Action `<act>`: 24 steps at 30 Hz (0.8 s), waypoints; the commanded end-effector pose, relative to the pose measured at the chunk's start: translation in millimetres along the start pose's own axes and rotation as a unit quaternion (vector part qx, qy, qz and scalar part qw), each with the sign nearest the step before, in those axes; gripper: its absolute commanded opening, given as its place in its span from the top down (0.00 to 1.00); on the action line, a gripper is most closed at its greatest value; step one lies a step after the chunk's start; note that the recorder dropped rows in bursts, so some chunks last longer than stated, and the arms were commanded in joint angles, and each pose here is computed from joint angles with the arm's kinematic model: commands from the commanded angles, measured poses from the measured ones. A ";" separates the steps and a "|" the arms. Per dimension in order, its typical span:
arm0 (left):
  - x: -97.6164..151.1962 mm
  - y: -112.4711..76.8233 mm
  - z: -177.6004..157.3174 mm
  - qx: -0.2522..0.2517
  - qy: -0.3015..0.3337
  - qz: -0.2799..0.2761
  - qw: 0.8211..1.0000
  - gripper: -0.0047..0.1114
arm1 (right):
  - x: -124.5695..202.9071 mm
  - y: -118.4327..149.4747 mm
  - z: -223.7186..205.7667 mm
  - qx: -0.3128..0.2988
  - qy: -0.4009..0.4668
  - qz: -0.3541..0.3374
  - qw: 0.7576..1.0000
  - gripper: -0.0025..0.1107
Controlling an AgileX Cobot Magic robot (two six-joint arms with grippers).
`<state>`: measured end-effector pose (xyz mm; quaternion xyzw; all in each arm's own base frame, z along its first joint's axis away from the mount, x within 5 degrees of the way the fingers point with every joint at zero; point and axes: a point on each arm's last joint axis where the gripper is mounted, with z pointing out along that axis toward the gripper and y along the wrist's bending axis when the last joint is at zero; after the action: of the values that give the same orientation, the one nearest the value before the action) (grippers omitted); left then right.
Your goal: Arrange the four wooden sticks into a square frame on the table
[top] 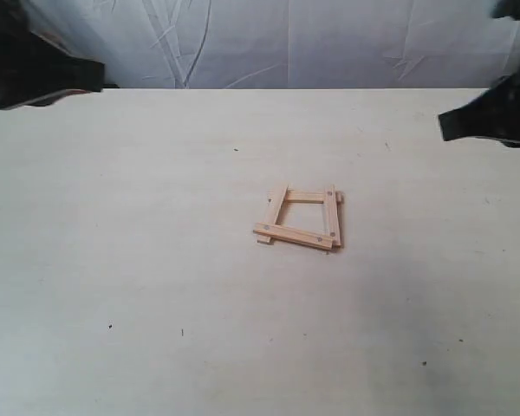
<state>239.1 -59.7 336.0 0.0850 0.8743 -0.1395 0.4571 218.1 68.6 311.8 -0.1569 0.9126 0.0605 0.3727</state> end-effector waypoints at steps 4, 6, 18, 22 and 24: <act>74.4 -6.7 -105.4 -0.021 -0.207 0.039 0.977 0.96 | 74.3 3.7 -86.7 0.014 -0.207 -0.005 0.978 0.98; 98.6 -7.8 -122.1 -0.023 -0.238 0.071 0.968 0.96 | 93.9 4.8 -99.5 0.015 -0.243 -0.006 0.970 0.98; 127.2 -13.8 -169.9 -0.025 -0.353 0.105 0.930 0.96 | 128.2 7.4 -139.5 0.017 -0.327 -0.009 0.945 0.98; 127.4 -13.8 -170.4 -0.025 -0.354 0.105 0.929 0.96 | 129.8 7.5 -141.8 0.018 -0.334 -0.009 0.942 0.98; 127.4 -13.8 -170.4 -0.025 -0.354 0.105 0.929 0.96 | 129.8 7.7 -141.7 0.016 -0.334 -0.008 0.943 0.98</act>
<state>31.6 -15.6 326.7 0.1089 0.6490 -0.0899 0.7476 35.4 12.7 322.9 -0.1300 0.7363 0.0928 0.6576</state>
